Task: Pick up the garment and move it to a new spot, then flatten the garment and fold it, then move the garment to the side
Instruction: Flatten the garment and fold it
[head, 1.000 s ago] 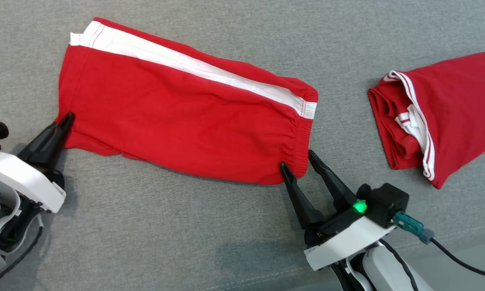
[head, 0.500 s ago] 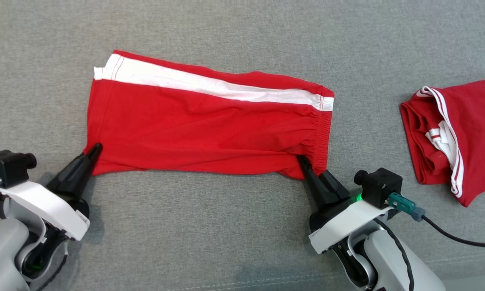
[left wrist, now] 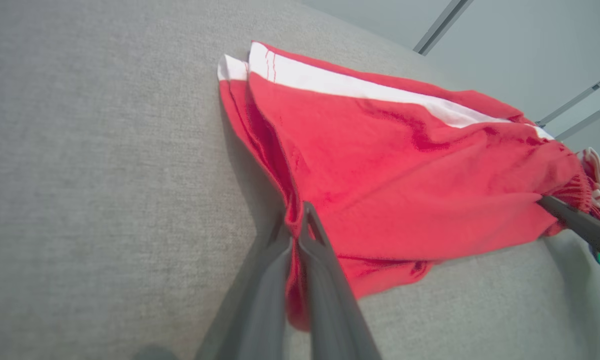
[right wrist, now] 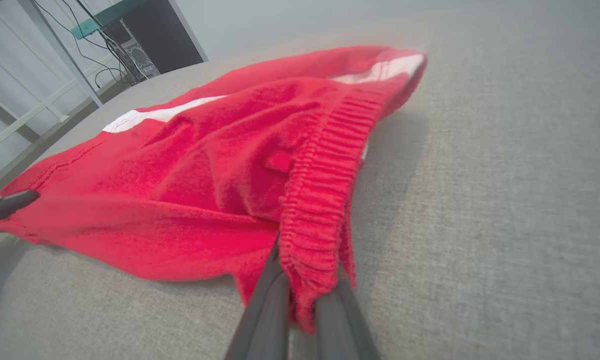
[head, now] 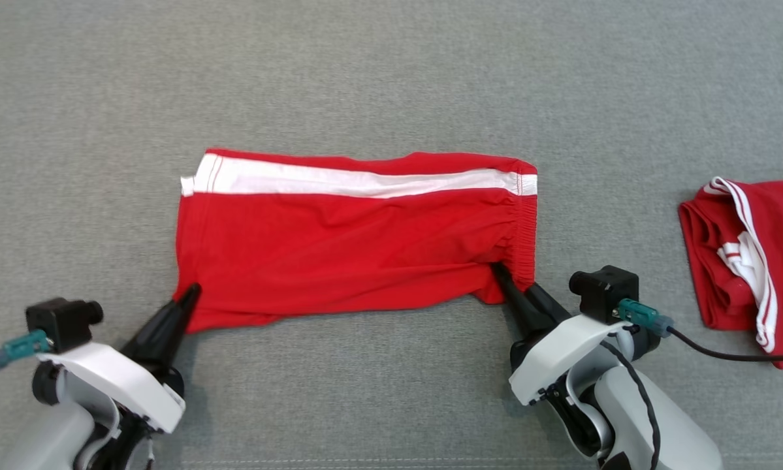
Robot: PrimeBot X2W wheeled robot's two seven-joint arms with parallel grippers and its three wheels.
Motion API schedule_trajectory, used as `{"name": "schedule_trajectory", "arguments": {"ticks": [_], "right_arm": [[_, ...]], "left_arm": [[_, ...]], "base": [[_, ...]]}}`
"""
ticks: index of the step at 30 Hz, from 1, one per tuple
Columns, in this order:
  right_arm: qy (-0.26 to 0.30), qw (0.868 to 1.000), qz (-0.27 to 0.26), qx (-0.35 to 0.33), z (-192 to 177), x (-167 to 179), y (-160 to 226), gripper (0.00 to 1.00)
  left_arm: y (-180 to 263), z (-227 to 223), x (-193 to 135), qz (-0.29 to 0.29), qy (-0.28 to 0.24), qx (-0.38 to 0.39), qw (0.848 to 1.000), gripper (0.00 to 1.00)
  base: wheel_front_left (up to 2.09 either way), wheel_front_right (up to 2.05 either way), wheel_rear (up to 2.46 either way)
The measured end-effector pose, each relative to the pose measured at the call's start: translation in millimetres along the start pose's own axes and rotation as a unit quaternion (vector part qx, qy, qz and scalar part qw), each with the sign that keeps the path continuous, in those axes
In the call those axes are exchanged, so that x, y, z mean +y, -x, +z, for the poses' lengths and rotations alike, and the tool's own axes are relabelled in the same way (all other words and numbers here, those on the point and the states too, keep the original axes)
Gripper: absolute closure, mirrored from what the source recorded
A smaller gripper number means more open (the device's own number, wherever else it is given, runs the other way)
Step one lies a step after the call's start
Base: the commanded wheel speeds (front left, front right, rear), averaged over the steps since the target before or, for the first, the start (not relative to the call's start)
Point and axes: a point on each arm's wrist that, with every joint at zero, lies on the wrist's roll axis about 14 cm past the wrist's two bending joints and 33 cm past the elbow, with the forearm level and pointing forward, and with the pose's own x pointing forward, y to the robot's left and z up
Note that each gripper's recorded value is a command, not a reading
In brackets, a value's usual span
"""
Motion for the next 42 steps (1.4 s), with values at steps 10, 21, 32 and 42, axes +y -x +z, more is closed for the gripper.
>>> {"name": "schedule_trajectory", "arguments": {"ticks": [10,21,32,42], "right_arm": [[0.004,0.999,0.012,0.029,-3,10,-7,0.33],[0.002,1.0,-0.008,-0.011,22,3,3,0.0],[0.01,0.998,-0.011,-0.057,52,12,23,0.0],[0.02,0.997,-0.011,-0.079,61,18,31,0.0]], "left_arm": [[28,-17,5,0.03,0.013,-0.005,0.999,0.79],[38,26,15,0.054,-0.046,-0.074,0.995,0.0],[71,57,15,0.087,-0.079,-0.156,0.981,0.0],[104,52,9,0.105,-0.095,-0.185,0.973,0.0]], "base": [[0.0,0.0,0.0],[0.0,0.0,0.0],[0.0,0.0,0.0],[0.0,0.0,0.0]]}}
